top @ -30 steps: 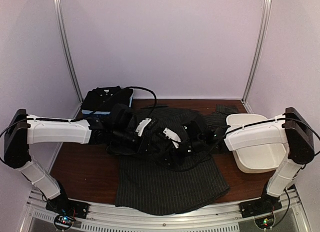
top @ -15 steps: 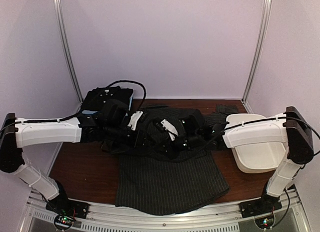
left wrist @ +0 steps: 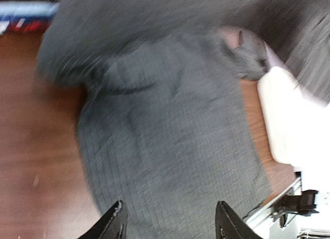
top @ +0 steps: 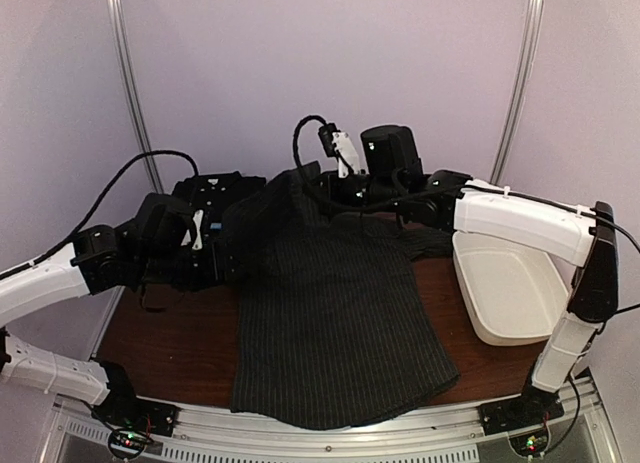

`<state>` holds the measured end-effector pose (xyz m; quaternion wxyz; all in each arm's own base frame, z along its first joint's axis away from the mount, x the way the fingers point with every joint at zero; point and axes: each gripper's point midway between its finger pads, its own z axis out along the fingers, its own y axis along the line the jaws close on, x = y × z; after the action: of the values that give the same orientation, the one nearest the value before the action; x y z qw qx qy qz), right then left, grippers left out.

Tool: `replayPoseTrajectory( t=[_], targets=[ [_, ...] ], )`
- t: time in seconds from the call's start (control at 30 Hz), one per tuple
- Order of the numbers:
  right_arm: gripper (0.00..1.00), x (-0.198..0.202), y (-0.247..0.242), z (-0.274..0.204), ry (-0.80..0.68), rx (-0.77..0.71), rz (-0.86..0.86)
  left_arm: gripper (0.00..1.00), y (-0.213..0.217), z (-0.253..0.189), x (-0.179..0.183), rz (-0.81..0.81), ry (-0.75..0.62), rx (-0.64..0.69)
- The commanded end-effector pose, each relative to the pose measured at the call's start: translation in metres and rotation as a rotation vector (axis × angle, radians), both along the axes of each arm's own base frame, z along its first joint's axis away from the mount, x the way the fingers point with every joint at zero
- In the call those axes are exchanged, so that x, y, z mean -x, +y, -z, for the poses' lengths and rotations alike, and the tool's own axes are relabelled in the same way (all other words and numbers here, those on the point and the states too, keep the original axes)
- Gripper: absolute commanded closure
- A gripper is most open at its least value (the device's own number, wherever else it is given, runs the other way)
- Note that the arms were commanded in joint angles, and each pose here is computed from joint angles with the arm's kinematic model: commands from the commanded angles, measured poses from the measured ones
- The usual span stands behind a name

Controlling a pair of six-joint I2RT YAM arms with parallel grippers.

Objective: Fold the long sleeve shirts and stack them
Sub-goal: Fold the flattened shirt at the center of the board.

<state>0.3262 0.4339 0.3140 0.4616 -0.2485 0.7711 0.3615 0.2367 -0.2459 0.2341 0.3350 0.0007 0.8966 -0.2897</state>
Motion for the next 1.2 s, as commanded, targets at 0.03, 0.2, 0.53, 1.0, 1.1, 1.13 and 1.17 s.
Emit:
replayPoseTrajectory(
  t=[0.03, 0.2, 0.53, 1.0, 1.1, 1.13, 1.17],
  targets=[
    [1.0, -0.069, -0.04, -0.009, 0.015, 0.016, 0.244, 0.42, 0.049, 0.078, 0.036, -0.151, 0.247, -0.098],
    [1.0, -0.11, -0.079, -0.014, 0.016, 0.007, 0.354, 0.43, 0.055, 0.12, 0.061, -0.138, 0.354, -0.152],
    [1.0, -0.134, -0.157, -0.013, 0.03, 0.01, 0.514, 0.42, 0.034, 0.181, 0.102, -0.068, 0.476, -0.266],
    [1.0, -0.119, -0.201, -0.008, 0.038, 0.012, 0.576, 0.48, 0.029, 0.207, 0.13, -0.039, 0.545, -0.302],
    [1.0, -0.115, -0.203, -0.011, 0.033, 0.008, 0.571, 0.49, 0.024, 0.209, 0.143, -0.021, 0.572, -0.299],
    [1.0, -0.114, -0.204, -0.013, 0.031, 0.007, 0.569, 0.49, 0.023, 0.209, 0.147, -0.014, 0.58, -0.298],
    [1.0, -0.113, -0.204, -0.014, 0.03, 0.005, 0.567, 0.5, 0.021, 0.21, 0.152, -0.007, 0.59, -0.298]
  ],
)
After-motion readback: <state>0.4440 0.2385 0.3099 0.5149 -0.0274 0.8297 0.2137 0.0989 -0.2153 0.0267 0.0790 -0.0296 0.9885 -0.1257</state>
